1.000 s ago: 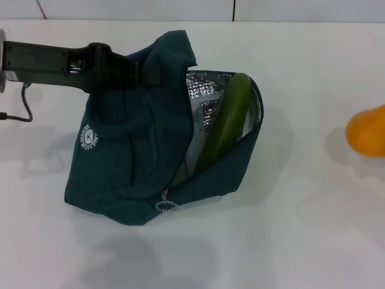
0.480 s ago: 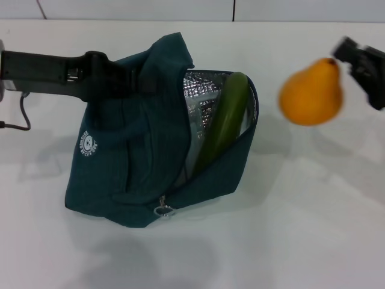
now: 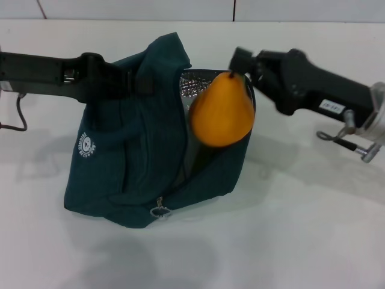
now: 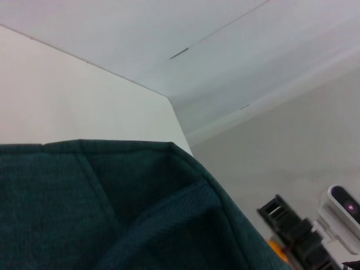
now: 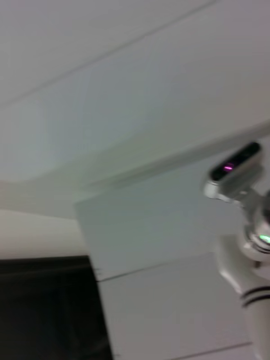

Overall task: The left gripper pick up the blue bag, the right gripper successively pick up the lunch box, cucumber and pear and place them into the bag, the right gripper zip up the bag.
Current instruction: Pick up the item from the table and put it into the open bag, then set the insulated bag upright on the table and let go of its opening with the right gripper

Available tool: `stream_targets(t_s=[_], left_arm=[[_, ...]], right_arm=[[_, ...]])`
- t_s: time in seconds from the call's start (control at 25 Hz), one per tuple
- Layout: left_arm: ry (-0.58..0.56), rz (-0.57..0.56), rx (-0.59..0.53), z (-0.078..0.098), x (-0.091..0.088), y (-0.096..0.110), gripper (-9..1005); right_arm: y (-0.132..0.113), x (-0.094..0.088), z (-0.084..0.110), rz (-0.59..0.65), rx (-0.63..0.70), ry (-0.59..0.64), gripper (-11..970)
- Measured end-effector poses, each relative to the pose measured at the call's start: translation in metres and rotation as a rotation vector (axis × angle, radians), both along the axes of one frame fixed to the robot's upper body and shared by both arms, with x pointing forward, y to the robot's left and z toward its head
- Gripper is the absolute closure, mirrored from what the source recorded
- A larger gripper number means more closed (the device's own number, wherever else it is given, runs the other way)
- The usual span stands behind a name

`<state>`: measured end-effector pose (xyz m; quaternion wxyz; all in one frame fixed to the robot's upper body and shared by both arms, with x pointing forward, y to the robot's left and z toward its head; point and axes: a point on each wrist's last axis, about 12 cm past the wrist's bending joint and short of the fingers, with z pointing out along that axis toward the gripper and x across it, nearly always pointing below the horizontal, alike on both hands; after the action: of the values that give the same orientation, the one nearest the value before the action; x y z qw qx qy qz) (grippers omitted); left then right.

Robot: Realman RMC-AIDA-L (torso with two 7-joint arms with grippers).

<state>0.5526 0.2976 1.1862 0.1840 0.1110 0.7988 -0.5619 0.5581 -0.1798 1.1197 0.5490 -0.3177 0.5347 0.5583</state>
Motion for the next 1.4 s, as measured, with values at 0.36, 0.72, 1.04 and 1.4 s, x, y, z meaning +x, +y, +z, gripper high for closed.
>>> stream_targets(t_s=[0.36, 0.72, 1.04, 1.4], left_arm=[[0.009, -0.005, -0.004, -0.006, -0.001, 0.002, 945], [0.006, -0.006, -0.001, -0.005, -0.001, 0.003, 944], [0.005, -0.008, -0.001, -0.005, 0.0, 0.002, 944], [0.004, -0.002, -0.004, -0.005, -0.001, 0.004, 943]], right_arm=[[0.029, 0.002, -0.001, 0.086, -0.128, -0.009, 938], [0.044, 0.005, 0.001, 0.112, -0.171, -0.012, 938], [0.043, 0.007, -0.003, 0.067, -0.168, 0.041, 920], [0.015, 0.003, -0.007, -0.051, -0.032, 0.151, 618]])
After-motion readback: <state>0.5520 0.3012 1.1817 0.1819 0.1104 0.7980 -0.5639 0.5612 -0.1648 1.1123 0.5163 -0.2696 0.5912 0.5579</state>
